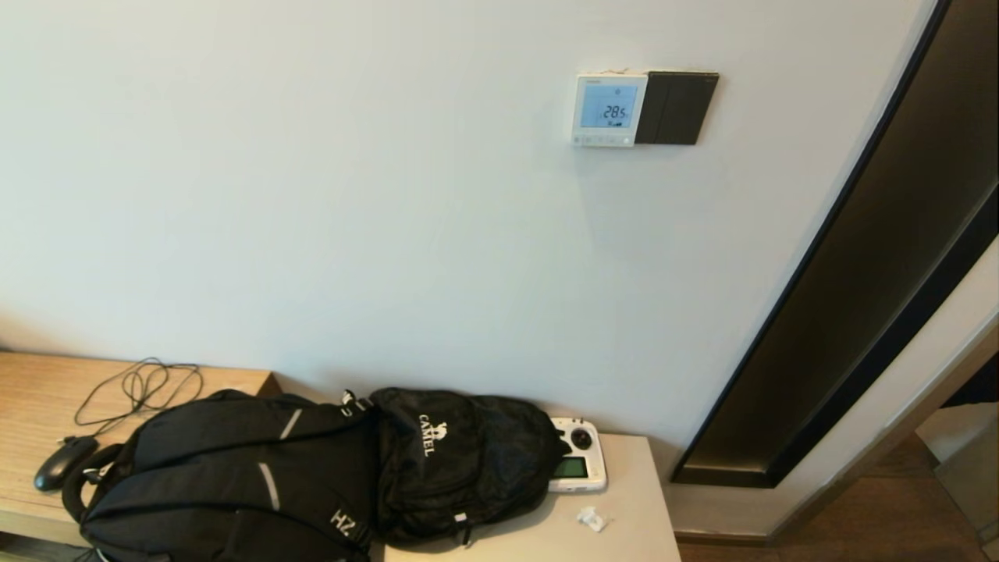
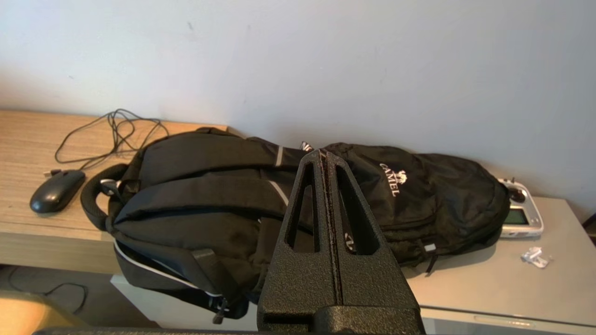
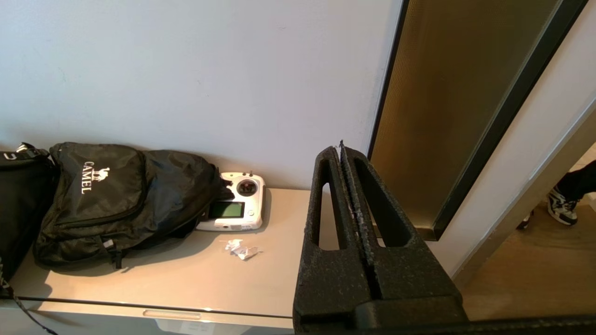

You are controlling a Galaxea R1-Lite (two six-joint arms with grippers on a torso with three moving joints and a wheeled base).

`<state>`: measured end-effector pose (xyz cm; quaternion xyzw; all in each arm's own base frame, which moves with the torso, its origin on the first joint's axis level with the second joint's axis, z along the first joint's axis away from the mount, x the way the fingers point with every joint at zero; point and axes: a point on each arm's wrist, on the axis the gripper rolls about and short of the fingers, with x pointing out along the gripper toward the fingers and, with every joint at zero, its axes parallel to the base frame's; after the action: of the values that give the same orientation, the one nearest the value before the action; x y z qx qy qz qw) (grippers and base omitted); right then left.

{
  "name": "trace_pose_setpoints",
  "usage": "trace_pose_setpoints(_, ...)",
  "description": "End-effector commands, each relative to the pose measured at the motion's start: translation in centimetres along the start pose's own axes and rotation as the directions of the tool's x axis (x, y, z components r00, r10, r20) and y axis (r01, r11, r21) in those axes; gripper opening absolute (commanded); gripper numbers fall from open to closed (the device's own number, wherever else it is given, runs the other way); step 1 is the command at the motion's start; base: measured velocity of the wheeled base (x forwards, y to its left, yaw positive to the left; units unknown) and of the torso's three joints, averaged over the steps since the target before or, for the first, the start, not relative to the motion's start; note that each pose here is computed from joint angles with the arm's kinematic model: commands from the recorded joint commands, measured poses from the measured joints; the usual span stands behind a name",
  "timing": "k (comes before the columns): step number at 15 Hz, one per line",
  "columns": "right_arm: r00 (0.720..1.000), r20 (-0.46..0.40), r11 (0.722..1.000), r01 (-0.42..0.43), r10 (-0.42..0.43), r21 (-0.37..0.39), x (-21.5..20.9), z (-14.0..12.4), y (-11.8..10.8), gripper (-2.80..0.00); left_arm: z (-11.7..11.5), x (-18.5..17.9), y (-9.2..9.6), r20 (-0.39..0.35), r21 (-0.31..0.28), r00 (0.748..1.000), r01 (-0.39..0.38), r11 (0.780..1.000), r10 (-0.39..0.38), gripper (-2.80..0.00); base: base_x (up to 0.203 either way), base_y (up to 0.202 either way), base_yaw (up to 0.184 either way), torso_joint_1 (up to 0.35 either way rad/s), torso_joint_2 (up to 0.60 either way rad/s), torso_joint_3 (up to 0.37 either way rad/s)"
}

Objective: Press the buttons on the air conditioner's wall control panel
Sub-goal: Turn off the central air conditioner

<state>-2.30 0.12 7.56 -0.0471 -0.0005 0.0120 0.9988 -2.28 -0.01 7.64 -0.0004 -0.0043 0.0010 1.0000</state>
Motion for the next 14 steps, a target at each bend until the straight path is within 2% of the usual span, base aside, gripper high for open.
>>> trace_pose_setpoints(1, 1.000, 0.003, 1.000, 0.000, 0.000, -0.002, -0.02, 0.03, 0.00, -2.80, 0.00, 0.00, 0.00, 0.001, -0.001, 1.000, -0.001, 1.000, 0.001, -2.80, 0.000, 0.000, 0.000, 0.000, 0.00, 0.000)
trace_pose_setpoints(14, 1.000, 0.003, 1.000, 0.001, -0.001, 0.001, -0.02, 0.03, 0.00, -2.80, 0.00, 0.00, 0.00, 0.001, -0.001, 1.000, 0.000, 1.000, 0.000, -2.80, 0.000, 0.000, 0.000, 0.000, 0.00, 0.000)
